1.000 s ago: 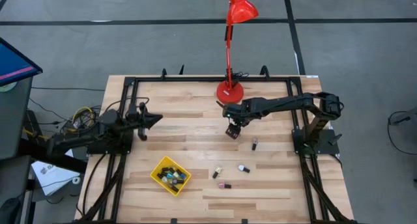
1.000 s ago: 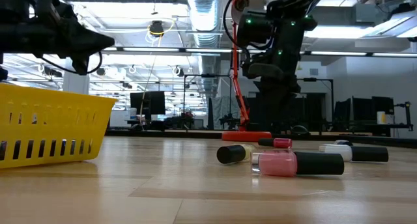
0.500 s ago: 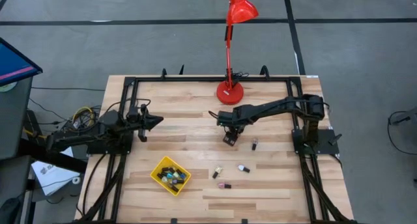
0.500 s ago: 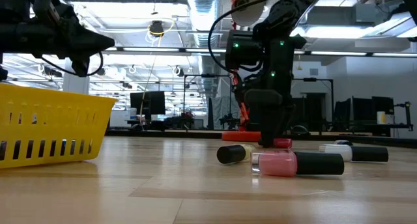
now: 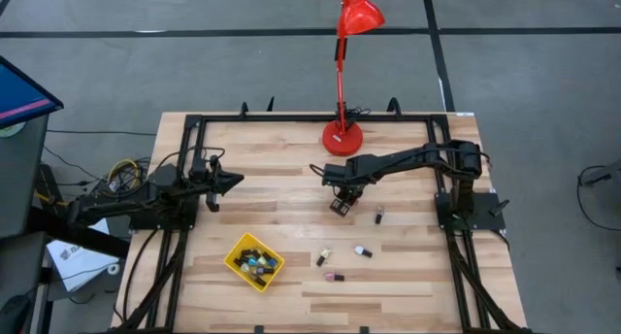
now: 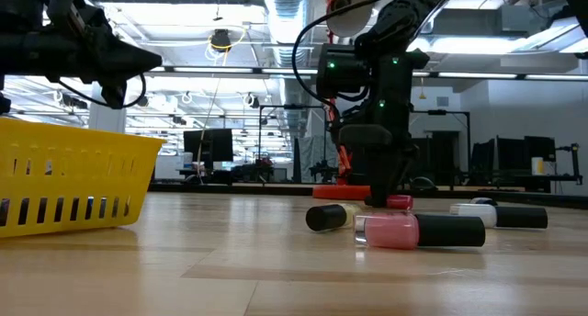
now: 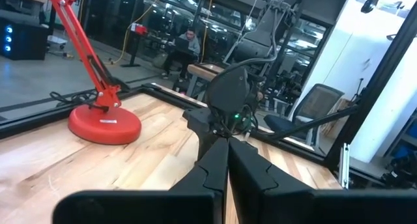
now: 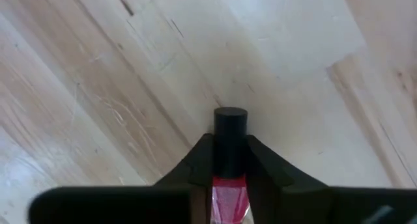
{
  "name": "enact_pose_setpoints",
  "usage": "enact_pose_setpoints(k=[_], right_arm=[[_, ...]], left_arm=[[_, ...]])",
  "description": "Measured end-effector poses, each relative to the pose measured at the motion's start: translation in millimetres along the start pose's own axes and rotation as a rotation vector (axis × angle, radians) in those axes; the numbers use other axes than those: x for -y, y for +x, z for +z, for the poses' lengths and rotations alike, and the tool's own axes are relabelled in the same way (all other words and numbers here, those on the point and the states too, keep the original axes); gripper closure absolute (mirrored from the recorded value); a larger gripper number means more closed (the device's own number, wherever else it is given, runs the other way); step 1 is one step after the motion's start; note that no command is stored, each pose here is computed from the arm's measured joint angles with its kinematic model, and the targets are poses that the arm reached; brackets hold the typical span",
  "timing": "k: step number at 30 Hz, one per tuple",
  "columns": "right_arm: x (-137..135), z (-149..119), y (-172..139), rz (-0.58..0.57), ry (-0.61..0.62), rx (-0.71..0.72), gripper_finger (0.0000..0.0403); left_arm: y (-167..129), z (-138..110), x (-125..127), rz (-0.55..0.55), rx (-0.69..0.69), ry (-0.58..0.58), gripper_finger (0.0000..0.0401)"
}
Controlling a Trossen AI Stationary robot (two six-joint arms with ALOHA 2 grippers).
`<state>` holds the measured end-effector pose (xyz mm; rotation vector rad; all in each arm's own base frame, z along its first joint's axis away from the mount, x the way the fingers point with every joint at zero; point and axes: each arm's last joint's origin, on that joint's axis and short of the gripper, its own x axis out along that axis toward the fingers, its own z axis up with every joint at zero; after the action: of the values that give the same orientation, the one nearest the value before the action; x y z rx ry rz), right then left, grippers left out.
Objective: Pick & Place Nail Polish
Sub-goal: Put the red nail polish bottle into the yellow basket
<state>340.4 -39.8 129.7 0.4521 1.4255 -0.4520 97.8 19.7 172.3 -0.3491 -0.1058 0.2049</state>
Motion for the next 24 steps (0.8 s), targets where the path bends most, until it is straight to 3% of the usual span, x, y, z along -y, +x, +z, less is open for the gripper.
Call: enact_pose_setpoints(k=[9,14,24], right_arm=[[-4,8,-9,0.015,0.003,0.002,0.0359],[-15,22,-25,0.063,-0.004,0.071,0.0359],[-42,39,-59,0.092,-0.016,0.223,0.0359]], left_arm=[[0,1,0,-0.002,0.006,0.0,0.0393],[0,1,0,-0.004,0.01,0.0,0.0395],[-4,3,12,-0.128,0.04,-0.014,0.0391]])
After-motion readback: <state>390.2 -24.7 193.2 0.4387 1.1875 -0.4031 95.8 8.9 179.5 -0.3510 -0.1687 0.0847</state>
